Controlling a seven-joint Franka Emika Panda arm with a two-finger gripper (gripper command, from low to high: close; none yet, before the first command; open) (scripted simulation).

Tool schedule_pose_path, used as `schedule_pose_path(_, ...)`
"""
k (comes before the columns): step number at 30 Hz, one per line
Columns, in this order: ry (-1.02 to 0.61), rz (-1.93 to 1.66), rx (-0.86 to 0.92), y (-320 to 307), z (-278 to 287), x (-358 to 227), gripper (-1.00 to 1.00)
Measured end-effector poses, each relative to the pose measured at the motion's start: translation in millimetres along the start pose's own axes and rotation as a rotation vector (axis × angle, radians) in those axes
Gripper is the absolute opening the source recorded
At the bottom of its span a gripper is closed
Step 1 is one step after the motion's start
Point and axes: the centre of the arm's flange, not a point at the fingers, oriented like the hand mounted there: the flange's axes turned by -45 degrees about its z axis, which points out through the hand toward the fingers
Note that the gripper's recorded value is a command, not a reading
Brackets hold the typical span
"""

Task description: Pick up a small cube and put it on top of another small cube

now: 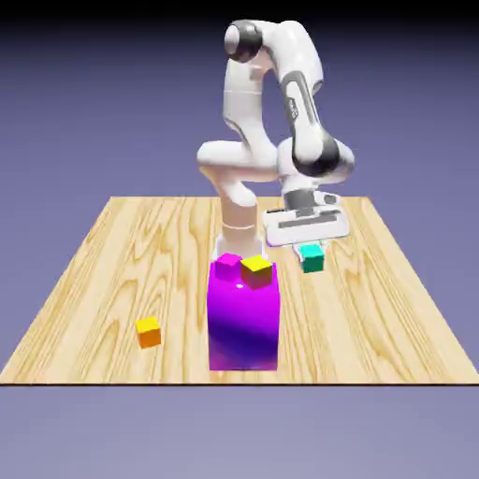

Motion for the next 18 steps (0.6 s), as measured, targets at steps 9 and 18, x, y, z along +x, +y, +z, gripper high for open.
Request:
schedule_pose_path(9,-0.062,0.308,0.289,-32.1,-33.7,-53.0,-1.00)
schedule_pose_path(18,-0.121,0.469,0.451,-51.1,-35.3,-72.9,-1.00)
